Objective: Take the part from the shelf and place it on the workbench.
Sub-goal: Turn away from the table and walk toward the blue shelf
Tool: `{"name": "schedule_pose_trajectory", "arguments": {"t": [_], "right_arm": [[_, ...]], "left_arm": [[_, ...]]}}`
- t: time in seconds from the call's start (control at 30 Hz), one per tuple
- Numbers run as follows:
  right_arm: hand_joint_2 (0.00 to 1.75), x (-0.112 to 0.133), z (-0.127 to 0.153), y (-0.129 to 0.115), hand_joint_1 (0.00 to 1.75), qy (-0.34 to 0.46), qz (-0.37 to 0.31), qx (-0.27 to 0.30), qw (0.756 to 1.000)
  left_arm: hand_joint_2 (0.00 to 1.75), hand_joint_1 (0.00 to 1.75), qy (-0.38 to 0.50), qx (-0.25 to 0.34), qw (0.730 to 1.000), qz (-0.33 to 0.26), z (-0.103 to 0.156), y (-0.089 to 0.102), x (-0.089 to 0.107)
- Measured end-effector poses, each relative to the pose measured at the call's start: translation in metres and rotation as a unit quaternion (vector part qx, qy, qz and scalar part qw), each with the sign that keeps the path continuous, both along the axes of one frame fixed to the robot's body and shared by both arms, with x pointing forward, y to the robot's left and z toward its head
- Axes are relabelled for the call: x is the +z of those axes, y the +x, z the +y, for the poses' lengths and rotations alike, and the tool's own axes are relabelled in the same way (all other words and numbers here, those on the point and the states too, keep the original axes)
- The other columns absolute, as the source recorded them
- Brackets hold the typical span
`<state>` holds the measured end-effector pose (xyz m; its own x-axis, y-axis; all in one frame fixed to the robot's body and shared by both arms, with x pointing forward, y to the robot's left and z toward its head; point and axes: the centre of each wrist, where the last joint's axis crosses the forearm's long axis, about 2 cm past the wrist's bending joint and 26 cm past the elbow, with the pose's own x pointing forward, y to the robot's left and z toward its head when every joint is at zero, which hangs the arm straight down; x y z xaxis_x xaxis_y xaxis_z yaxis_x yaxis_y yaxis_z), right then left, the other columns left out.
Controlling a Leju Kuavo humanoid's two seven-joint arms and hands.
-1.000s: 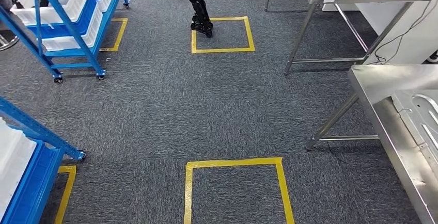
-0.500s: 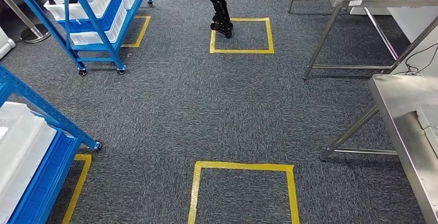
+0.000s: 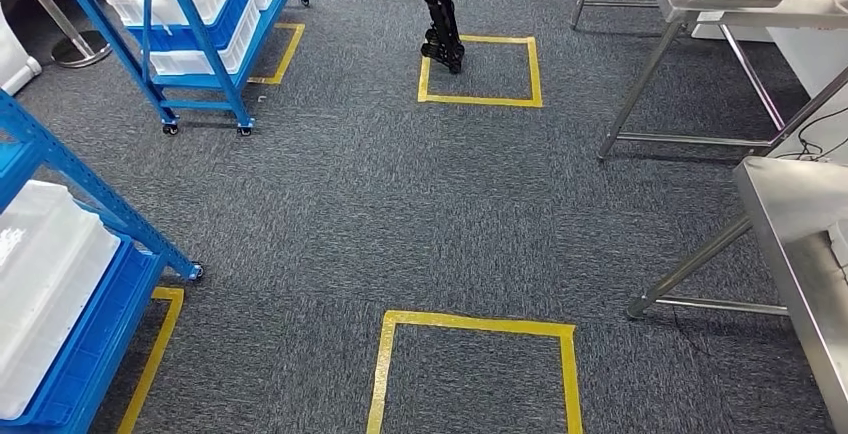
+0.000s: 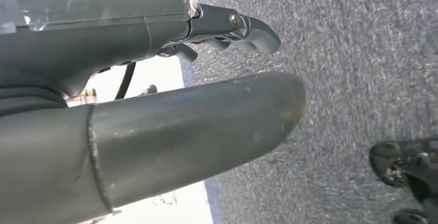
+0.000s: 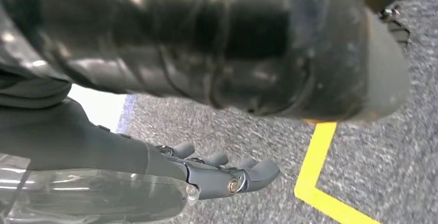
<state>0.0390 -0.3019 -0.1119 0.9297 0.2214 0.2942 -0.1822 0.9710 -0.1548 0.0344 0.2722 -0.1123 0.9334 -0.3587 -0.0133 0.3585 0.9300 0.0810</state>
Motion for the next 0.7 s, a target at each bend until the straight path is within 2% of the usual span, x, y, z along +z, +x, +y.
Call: {"name": "schedule_pose_trajectory", "arguments": {"t": [0.7], "right_arm": [[0.0, -0.0002, 0.0003, -0.002, 0.0, -0.001, 0.003, 0.008, 1.0]], "left_arm": [[0.0, 0.0, -0.004, 0.009, 1.0, 0.001, -0.0045, 0.002, 0.0004]]}}
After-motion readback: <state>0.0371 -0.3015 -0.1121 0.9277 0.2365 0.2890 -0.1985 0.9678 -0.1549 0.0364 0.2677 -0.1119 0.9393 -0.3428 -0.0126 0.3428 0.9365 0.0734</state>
